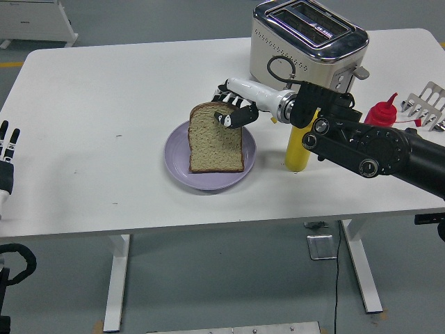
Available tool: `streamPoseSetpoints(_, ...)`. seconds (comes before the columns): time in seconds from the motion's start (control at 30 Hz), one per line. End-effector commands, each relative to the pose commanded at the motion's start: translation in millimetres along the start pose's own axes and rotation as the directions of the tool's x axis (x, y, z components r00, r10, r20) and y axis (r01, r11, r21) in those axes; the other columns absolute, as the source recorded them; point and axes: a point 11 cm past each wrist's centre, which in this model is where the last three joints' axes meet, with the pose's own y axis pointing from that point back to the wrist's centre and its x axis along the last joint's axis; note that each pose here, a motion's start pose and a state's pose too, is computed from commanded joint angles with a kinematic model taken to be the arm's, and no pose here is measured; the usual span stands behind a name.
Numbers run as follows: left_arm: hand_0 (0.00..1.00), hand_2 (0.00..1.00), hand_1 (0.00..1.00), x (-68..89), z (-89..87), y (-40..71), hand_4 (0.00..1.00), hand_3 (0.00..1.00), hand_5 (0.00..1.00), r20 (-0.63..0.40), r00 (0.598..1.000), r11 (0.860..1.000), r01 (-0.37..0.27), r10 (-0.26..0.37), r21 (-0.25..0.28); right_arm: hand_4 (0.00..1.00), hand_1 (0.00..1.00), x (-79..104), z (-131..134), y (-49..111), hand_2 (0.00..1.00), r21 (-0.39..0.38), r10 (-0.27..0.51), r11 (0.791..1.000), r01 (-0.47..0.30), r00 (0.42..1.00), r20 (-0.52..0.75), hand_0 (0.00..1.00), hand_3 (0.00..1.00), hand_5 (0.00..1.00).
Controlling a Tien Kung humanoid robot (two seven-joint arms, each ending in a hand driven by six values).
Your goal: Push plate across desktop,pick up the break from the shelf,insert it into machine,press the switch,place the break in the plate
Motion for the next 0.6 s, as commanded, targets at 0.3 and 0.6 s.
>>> streamPoseSetpoints(0.3, 0.835, 0.903, 0.842, 0.2, 0.7, 0.0, 0.585, 0.781, 0.998, -0.001, 1.0, 1.0, -0.001, 0.001, -0.002, 0.659, 0.822, 2.3, -0.1, -0.3, 0.882, 0.003, 0.019, 1.0, -0.019, 0.999, -0.044, 0.807, 0.918, 0.246)
streamPoseSetpoints(0.6, 0.839, 0.908, 0.846, -0.8, 1.6, -0.7, 0.584, 0.783, 0.998, -0.002, 1.0, 1.0, 0.001, -0.001, -0.005, 0.699, 0.915, 8.7, -3.9, 0.9, 0.958, 0.03, 0.058, 0.998, -0.056, 0.997, -0.054, 0.926, 0.98, 0.264)
